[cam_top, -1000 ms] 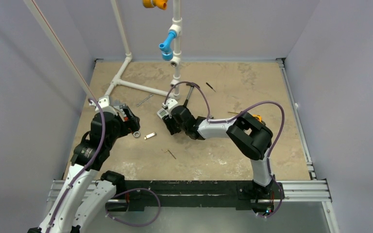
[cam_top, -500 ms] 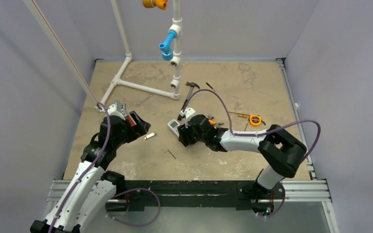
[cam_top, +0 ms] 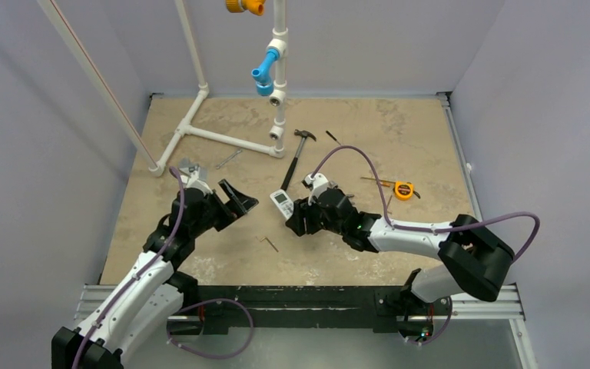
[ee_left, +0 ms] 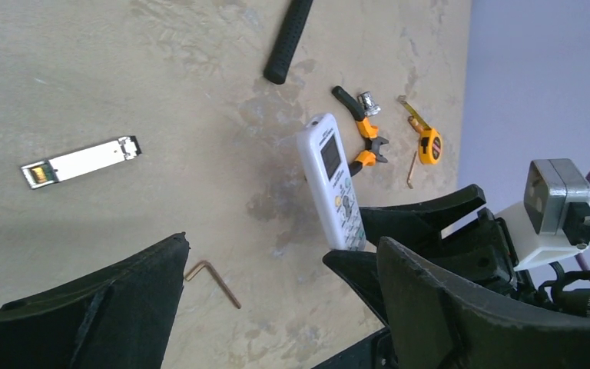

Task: Load the batteries into the remote control
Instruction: Pick up the remote control from the center of the board.

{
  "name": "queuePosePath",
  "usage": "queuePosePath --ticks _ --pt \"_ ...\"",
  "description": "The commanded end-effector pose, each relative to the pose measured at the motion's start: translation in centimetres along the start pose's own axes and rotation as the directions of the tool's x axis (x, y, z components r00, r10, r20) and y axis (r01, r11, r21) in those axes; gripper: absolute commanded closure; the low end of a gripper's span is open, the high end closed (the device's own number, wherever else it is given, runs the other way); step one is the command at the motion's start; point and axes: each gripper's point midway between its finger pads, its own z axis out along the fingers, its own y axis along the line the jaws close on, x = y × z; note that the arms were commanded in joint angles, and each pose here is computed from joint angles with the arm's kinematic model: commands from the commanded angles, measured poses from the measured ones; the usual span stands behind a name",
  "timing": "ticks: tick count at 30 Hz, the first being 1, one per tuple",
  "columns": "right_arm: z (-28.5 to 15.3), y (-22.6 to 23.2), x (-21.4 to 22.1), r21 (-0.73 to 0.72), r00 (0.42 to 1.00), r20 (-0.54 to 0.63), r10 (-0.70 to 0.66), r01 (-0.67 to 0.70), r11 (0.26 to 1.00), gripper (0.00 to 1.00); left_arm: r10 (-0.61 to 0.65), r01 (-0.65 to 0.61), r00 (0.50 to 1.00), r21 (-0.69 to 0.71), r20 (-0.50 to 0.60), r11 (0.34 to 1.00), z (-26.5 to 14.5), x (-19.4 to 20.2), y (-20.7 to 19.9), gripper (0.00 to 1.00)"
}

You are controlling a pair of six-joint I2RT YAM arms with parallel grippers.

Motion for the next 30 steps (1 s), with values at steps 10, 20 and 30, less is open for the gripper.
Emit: queuePosePath --ticks 10,20,30 --pt "-0.9 3.9 -1.9 -0.167 0.993 0.030 0.111 -0.104 0.981 0.75 -0.055 0.055 0.998 0.179 -0.001 0.982 0.4 0.7 -4.5 0.11" --pt "-1.6 4.2 -1.7 -0.187 0.992 0.025 0.123 -0.116 0.975 0.75 -0.059 0.061 0.998 0.186 -0.013 0.981 0.8 1.1 -4.8 0.11" --pt "-2.5 5.7 -2.9 -0.259 0.985 0.053 0.164 -0.145 0.955 0.75 -0.060 0.063 0.998 0.217 -0.019 0.974 1.2 1.2 -5.7 0.11"
